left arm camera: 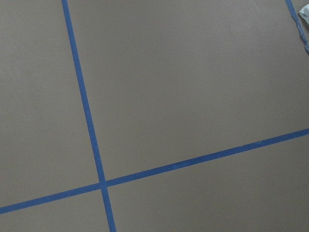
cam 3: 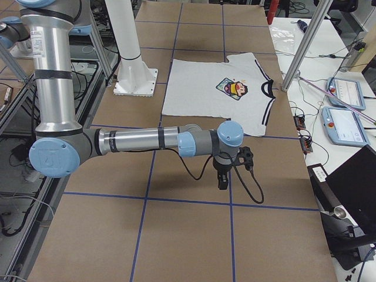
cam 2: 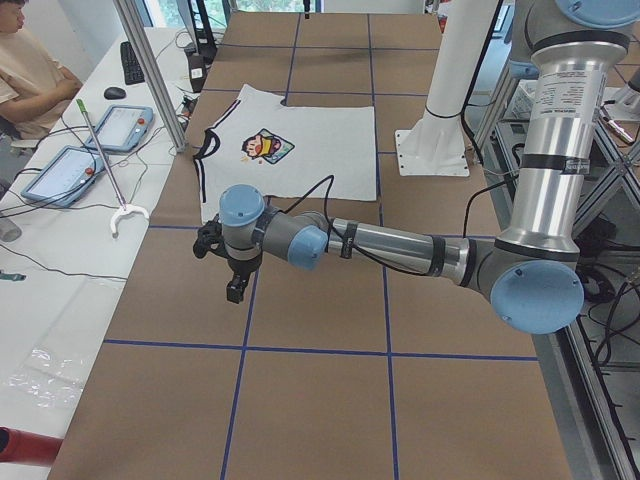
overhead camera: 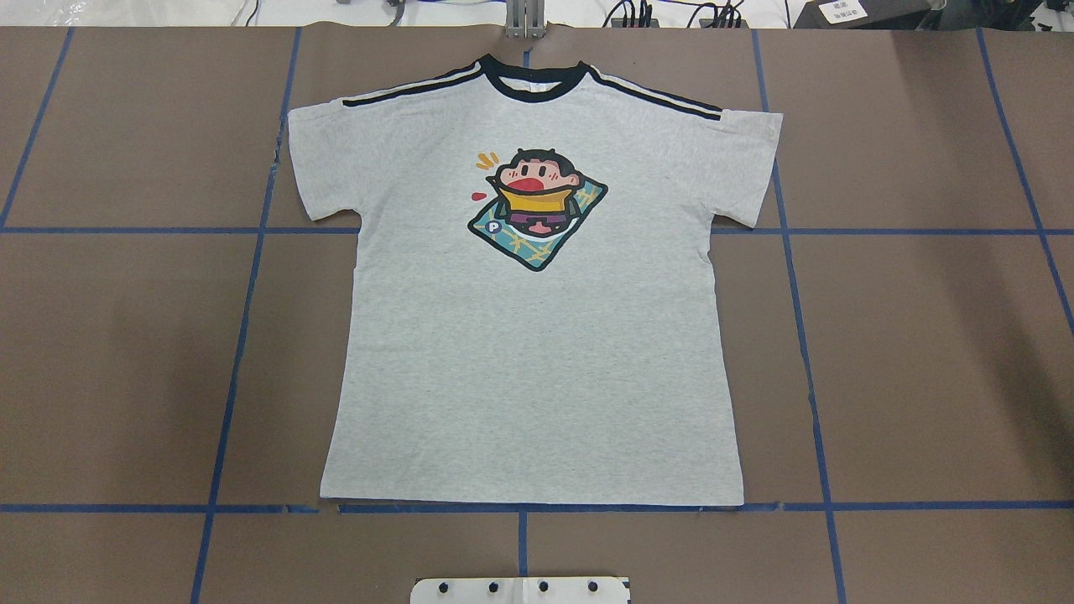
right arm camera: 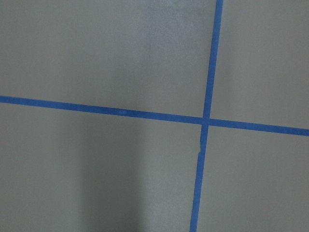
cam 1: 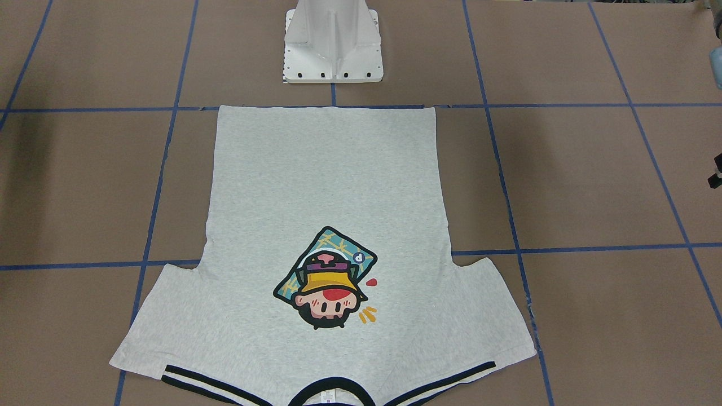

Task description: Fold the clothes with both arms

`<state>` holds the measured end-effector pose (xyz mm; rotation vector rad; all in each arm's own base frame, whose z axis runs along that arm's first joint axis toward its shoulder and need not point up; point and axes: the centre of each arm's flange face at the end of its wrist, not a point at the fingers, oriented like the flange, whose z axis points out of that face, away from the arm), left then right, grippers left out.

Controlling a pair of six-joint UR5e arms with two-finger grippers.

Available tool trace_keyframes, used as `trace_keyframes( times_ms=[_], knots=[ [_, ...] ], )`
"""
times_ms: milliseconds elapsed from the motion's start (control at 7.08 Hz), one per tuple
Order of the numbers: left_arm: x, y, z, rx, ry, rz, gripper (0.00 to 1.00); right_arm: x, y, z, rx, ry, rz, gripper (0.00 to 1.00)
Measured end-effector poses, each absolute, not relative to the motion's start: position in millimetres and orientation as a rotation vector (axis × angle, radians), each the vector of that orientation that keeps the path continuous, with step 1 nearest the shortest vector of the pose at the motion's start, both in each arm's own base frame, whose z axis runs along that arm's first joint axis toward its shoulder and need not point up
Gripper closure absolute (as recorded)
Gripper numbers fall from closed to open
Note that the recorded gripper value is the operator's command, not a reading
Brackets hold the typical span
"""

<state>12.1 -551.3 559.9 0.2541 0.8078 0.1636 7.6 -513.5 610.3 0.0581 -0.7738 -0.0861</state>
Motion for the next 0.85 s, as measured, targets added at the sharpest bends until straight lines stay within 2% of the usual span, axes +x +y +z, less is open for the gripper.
trace_keyframes(
  times_ms=[847],
  knots=[
    [13, -549, 555, 0.256, 0.812, 0.159, 0.00, -17, -514, 607, 0.139, -0.810, -0.163, 0.00]
  ],
)
